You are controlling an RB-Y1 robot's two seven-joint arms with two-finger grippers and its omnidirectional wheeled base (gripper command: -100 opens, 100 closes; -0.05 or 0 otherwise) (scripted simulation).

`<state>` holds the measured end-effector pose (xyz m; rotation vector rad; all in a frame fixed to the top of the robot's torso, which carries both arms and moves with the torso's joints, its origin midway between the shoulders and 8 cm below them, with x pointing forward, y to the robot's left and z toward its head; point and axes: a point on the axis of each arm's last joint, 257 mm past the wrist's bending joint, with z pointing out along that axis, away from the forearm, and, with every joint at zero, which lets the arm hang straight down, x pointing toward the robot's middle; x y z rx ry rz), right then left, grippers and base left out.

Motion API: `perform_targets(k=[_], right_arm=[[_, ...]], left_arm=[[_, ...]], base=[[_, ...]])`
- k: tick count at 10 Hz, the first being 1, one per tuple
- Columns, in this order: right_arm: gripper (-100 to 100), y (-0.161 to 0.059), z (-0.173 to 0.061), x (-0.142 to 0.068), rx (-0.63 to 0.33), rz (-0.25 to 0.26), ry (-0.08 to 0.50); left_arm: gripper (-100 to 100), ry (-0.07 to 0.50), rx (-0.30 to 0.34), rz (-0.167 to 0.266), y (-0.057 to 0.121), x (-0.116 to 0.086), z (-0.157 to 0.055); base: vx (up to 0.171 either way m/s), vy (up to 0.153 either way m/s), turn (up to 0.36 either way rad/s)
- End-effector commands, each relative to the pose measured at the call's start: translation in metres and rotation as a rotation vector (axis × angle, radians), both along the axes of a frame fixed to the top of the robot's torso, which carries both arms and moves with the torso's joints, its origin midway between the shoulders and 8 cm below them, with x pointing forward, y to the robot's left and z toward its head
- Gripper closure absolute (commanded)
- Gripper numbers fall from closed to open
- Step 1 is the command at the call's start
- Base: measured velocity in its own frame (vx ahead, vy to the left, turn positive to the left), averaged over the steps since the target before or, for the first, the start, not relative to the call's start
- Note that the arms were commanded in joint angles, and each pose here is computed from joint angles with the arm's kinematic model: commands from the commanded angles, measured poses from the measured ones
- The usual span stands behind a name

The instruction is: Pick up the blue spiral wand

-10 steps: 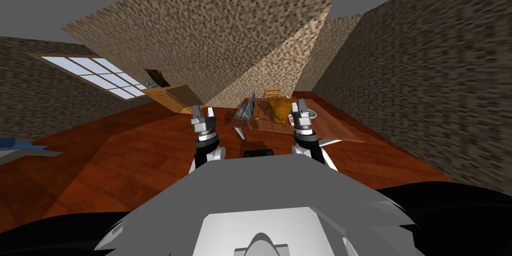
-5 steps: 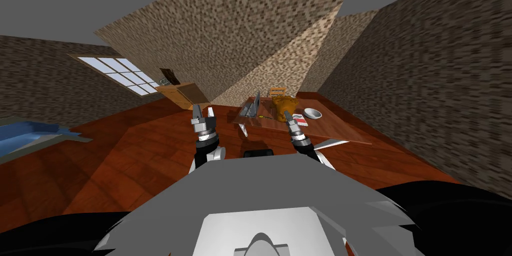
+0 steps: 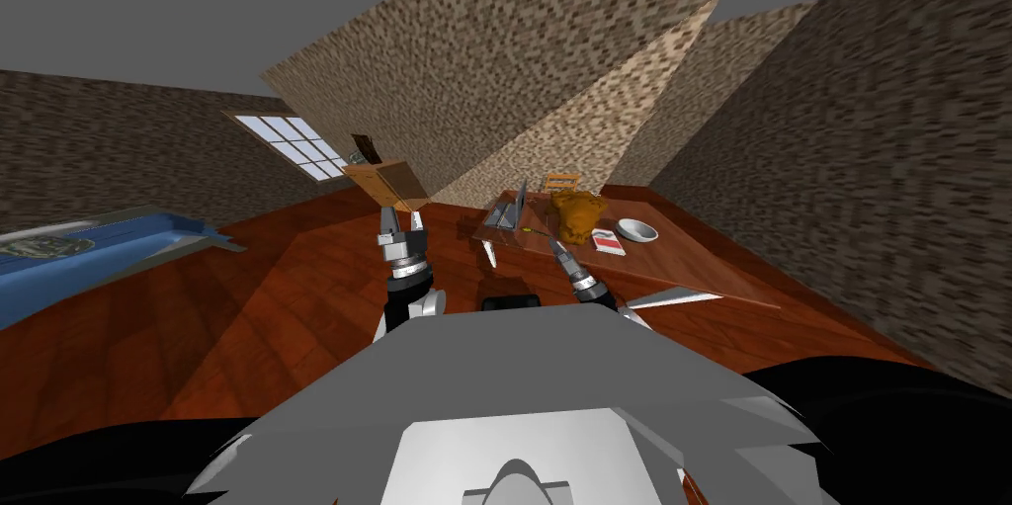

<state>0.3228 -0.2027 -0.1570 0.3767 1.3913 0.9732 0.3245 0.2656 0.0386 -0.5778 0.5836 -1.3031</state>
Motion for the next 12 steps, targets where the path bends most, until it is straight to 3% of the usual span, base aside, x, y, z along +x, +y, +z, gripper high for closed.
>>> perform_targets(k=[1, 2, 3, 4, 5, 6, 7, 8, 10, 12], right_arm=[[-100, 0.005, -0.046, -0.011, -0.065, 0.026, 0.113], [-100, 0.003, -0.054, -0.013, -0.08, 0.032, 0.129], [-100, 0.002, -0.085, -0.024, -0.117, 0.044, 0.204], [-100, 0.001, -0.087, -0.025, -0.128, 0.052, 0.207], [-100, 0.0, -0.113, -0.037, -0.166, 0.068, 0.275], [-100, -0.002, -0.119, -0.039, -0.178, 0.072, 0.287], [-100, -0.007, -0.151, -0.056, -0.224, 0.089, 0.367], [-100, -0.008, -0.151, -0.057, -0.23, 0.093, 0.368], [-100, -0.02, -0.205, -0.096, -0.321, 0.129, 0.515], [-100, -0.027, -0.213, -0.101, -0.342, 0.135, 0.534]], left_arm=[[0, 0.0, 0.0, 0.0, 0.0, 0.0, 0.0], [0, 0.0, 0.0, 0.0, 0.0, 0.0, 0.0], [0, 0.0, 0.0, 0.0, 0.0, 0.0, 0.0], [0, 0.0, 0.0, 0.0, 0.0, 0.0, 0.0], [0, 0.0, 0.0, 0.0, 0.0, 0.0, 0.0], [0, 0.0, 0.0, 0.0, 0.0, 0.0, 0.0], [0, 0.0, 0.0, 0.0, 0.0, 0.0, 0.0], [0, 0.0, 0.0, 0.0, 0.0, 0.0, 0.0], [0, 0.0, 0.0, 0.0, 0.0, 0.0, 0.0], [0, 0.0, 0.0, 0.0, 0.0, 0.0, 0.0]], base=[[-0.001, 0.076, 0.381], [0.006, 0.057, 0.092], [0.015, 0.065, 0.177], [0.016, 0.043, 0.137], [0.023, 0.045, 0.267], [0.024, 0.029, 0.138], [0.03, 0.031, 0.315], [0.034, 0.019, 0.124], [0.048, 0.05, 0.308], [0.039, 0.027, 0.113]])
